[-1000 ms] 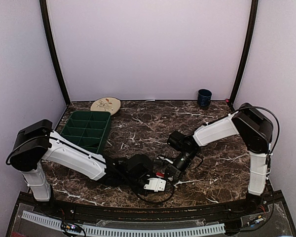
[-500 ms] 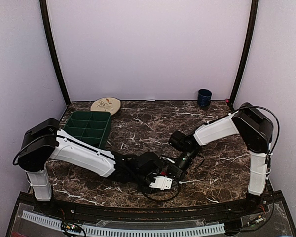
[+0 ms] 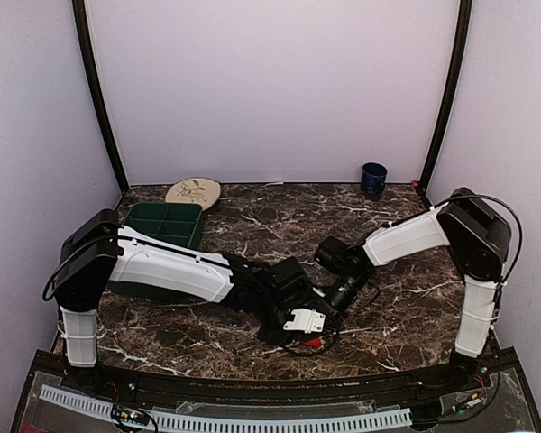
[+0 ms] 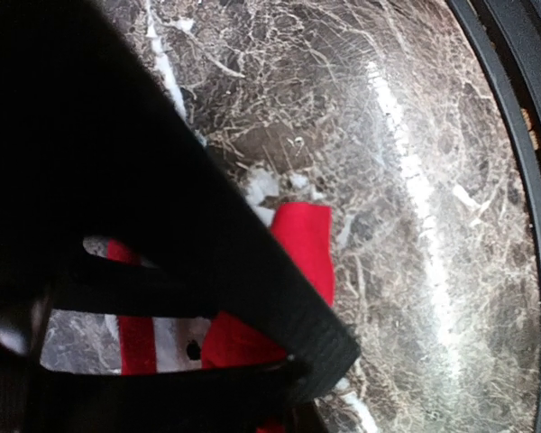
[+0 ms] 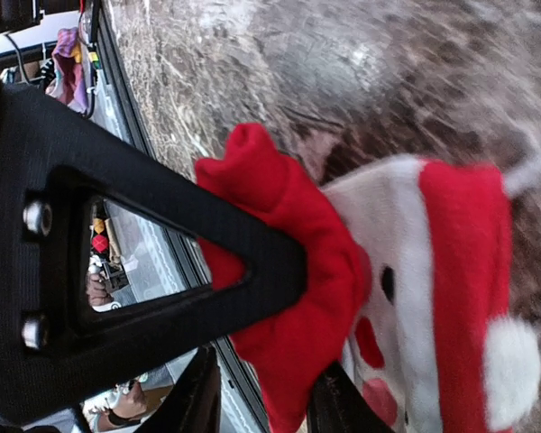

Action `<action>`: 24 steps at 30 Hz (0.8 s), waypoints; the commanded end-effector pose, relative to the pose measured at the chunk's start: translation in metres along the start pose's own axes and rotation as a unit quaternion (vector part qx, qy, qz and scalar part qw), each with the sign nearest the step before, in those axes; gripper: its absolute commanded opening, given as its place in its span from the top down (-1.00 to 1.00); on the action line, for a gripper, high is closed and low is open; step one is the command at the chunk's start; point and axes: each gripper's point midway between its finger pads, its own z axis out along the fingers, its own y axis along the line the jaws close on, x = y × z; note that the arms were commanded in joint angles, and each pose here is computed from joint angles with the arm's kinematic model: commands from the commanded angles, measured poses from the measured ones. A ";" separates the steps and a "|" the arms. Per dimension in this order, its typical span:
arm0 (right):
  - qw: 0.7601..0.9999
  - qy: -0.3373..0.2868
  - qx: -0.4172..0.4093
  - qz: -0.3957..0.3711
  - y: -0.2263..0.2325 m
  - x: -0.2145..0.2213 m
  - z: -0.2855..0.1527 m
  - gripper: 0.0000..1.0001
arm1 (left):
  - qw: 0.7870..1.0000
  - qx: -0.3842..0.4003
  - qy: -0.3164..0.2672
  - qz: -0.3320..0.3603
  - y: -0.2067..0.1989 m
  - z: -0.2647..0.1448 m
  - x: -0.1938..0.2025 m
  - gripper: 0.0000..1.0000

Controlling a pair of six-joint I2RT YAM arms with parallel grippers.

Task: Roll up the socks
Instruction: Roll the sock at the center of the board.

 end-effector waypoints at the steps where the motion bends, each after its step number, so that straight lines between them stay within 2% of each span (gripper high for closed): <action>1: 0.998 -0.044 0.052 0.005 -0.023 -0.009 -0.009 0.34 | 0.984 0.157 0.071 -0.054 -0.061 0.011 0.036 0.98; 11: 0.992 -0.093 0.078 0.027 -0.034 -0.006 -0.027 0.24 | 0.956 0.245 0.076 -0.145 -0.058 -0.004 0.027 0.98; 24: 0.980 -0.140 0.125 0.062 -0.053 0.002 -0.043 0.23 | 0.923 0.296 0.079 -0.232 -0.047 -0.014 0.028 0.97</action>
